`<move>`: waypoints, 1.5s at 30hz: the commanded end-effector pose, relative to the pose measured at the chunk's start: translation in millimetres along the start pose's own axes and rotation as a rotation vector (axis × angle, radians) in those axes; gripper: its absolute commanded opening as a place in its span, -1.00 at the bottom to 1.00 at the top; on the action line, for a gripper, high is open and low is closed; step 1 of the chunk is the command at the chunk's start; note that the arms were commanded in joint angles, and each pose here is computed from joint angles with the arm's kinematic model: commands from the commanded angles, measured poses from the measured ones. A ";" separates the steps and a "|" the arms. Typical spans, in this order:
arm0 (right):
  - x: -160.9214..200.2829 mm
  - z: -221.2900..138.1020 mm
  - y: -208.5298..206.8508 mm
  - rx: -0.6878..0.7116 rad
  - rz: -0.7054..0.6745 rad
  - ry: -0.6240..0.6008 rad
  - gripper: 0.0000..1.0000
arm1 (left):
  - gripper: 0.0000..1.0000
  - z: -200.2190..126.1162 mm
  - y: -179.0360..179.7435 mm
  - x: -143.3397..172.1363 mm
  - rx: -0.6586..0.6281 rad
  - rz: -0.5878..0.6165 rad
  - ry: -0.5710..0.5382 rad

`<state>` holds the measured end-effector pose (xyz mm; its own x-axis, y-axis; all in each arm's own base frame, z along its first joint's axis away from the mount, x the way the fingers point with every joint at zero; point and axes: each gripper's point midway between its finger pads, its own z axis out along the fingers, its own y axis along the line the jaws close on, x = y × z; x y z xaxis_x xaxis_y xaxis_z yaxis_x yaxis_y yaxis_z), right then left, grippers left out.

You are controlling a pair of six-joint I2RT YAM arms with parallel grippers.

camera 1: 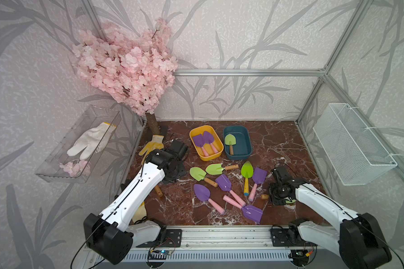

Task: Sort the small shovels by color and place them into the storage box
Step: Pick up the shovel from the center of the board, then place the shovel in the storage box.

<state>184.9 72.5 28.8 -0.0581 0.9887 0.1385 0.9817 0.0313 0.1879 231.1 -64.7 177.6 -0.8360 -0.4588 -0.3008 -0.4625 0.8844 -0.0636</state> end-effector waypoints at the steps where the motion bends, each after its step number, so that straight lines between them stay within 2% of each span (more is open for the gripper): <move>1: -11.2 -29.7 15.7 -0.013 -0.147 -0.093 -0.68 | 0.29 -9.7 5.5 -1.2 0.001 0.004 -0.012; 9: -1.4 -72.0 63.2 -0.037 -0.582 -0.117 -0.73 | 0.29 -15.3 8.3 -0.8 0.002 0.001 -0.014; 19: 51.0 -97.5 132.0 -0.097 -1.202 0.045 -0.83 | 0.29 -16.6 7.9 1.0 0.010 -0.007 -0.008; 23: 73.1 -110.0 155.4 -0.165 -1.380 0.098 -0.87 | 0.28 -16.3 6.5 1.0 0.015 -0.006 -0.005; 26: 86.1 -116.9 168.7 -0.195 -1.458 0.129 -0.90 | 0.28 -16.5 6.5 0.7 0.013 -0.006 -0.005; 31: 95.6 -113.8 190.5 -0.186 -1.499 0.135 -0.91 | 0.28 -15.6 4.6 0.7 0.017 -0.009 0.000; 37: 108.8 -89.7 220.6 -0.117 -1.568 0.121 -0.91 | 0.28 -14.0 3.6 1.5 0.013 -0.010 0.010; 45: 116.5 -53.5 254.8 -0.050 -1.553 0.110 -0.91 | 0.28 -14.2 1.3 1.1 0.010 -0.006 0.019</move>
<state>415.4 190.5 144.2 -0.9868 -0.0254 -0.1599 -0.0683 0.9607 0.2692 223.8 -66.3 183.5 -0.8411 -0.4633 -0.2791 -0.4610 0.8839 -0.0780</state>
